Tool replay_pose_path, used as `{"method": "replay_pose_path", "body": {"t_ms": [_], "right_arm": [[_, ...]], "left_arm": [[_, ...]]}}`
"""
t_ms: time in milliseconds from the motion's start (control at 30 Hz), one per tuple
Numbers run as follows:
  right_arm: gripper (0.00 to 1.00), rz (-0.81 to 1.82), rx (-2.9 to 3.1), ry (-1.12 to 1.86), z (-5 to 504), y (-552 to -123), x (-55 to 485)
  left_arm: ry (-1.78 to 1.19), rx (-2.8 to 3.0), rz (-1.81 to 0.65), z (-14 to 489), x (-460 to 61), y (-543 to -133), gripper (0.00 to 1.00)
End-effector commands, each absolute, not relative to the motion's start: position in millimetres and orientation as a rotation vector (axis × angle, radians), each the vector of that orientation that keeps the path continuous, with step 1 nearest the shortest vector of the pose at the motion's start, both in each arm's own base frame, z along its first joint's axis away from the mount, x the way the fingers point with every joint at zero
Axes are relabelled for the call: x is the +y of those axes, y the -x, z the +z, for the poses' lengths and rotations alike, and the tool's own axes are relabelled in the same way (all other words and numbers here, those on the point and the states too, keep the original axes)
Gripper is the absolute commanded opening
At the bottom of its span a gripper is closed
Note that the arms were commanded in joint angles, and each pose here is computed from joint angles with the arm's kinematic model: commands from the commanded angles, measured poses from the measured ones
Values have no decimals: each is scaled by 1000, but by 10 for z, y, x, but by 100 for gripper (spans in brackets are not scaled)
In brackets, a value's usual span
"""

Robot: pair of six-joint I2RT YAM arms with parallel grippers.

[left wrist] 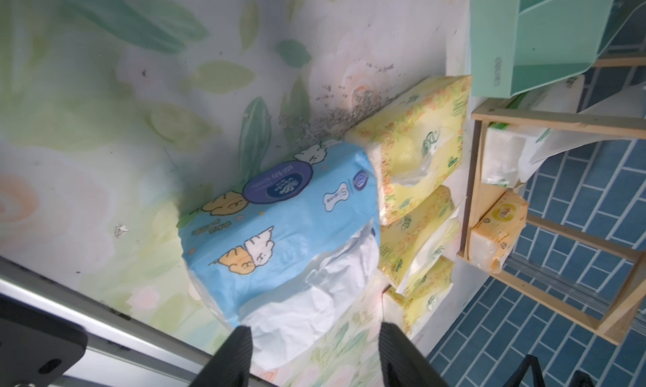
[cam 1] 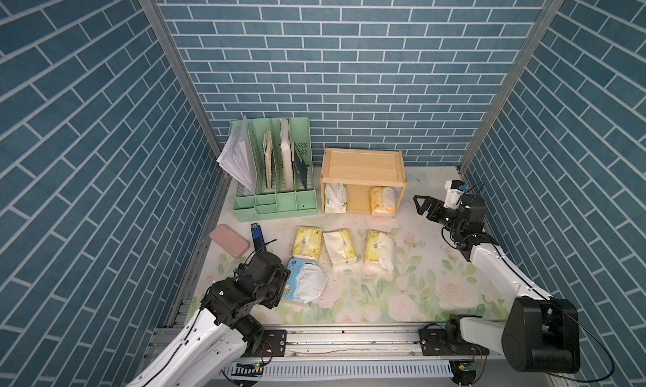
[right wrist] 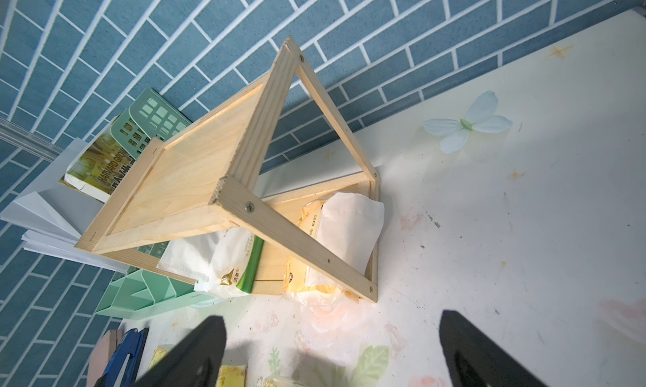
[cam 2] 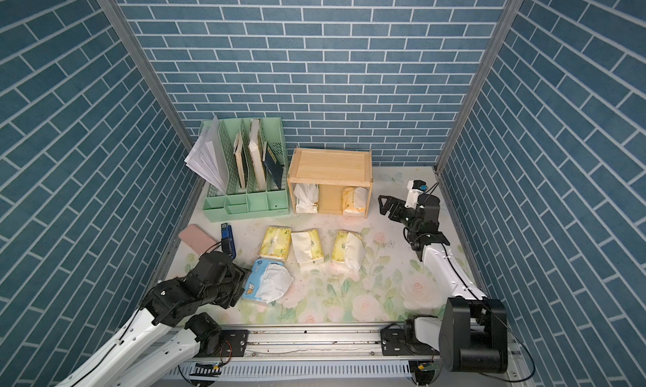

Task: Remove the tissue boxes from the shelf
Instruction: Place the box of tissues at the center of the board, then pick up a box of tissues from the shelf.

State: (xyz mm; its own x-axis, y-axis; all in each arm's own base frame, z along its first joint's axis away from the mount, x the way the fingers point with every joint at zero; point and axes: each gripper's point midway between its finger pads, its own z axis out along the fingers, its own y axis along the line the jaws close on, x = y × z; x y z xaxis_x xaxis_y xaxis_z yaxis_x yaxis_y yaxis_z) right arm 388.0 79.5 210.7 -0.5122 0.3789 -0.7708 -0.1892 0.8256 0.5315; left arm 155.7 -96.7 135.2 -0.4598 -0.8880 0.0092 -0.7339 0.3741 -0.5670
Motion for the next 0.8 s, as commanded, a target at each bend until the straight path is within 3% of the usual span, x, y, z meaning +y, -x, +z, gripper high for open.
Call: {"method": "replay_pose_path", "body": {"t_ms": [0,200,400,467,767], "right_arm": [[99,739,1984,-80,2229,-3924,875],[99,787,2014,-44,2208,-3861,1021],[99,831,2048,3,2150,-3755,1329],[99,842,2060,11,2117,-3710,1438],[96,1029,2052,-21,1983,-3427,2086]], "left_arm": [[1329,2314,-578,1566,-785,-1654,68],[1069,2322,-483,1831,-856,-1988,72],[747,2258,-377,2062,-993,-2490,92],[680,2212,-371,2162,-1047,-2643,93],[680,2013,-563,2455,-1051,-3148,100]]}}
